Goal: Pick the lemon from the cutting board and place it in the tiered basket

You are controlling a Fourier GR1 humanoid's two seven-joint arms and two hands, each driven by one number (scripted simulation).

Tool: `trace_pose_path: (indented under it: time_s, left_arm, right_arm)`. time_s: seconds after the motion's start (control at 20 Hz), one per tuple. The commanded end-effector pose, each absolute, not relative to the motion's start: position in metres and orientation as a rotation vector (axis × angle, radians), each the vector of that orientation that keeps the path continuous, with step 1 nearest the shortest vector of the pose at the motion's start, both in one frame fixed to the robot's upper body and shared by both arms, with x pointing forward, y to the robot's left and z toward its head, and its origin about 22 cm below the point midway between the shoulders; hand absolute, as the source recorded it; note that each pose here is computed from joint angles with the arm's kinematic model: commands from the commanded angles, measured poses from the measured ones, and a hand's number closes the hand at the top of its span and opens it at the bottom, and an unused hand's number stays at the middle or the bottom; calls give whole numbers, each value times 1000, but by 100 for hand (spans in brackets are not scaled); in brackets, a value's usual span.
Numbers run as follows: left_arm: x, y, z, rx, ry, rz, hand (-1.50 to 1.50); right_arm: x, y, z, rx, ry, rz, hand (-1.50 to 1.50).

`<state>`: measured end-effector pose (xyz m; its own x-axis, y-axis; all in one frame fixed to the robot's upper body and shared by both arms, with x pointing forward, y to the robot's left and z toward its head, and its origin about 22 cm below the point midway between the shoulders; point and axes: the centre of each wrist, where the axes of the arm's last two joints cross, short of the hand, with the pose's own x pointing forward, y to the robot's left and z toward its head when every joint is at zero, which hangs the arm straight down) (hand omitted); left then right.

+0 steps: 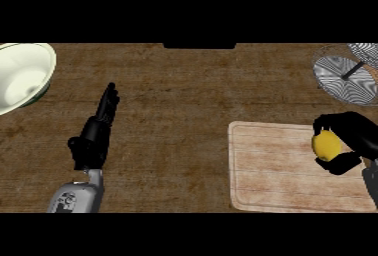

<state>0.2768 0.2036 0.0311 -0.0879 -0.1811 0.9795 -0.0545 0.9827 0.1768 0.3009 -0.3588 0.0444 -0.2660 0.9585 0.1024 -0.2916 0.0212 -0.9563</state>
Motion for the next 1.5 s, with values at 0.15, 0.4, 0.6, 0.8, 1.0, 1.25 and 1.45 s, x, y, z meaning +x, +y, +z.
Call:
trace_pose_path:
  time_s: [0.15,0.4,0.6,0.8,1.0,1.25,1.45]
  left_arm:
    - [272,202,45,199,-1686,-101,0]
    - [273,203,31,223,-1684,-118,0]
    - [271,213,33,192,-1664,-93,0]
    - [268,202,23,204,-1658,-118,0]
    - [269,210,25,186,-1649,-102,0]
    - [283,210,47,196,-1669,-98,0]
    - [290,217,39,199,-1673,-95,0]
  right_arm:
    - [281,-390,47,-942,-920,1692,150]
    - [283,-399,74,-1070,-1028,1575,150]
    - [284,-417,125,-1154,-1074,1479,150]
    - [277,-414,174,-1213,-1178,1377,150]
    - [267,-426,244,-1247,-1265,1286,150]
    - [249,-436,317,-1243,-1301,1184,150]
    - [258,-454,340,-1219,-1306,1108,150]
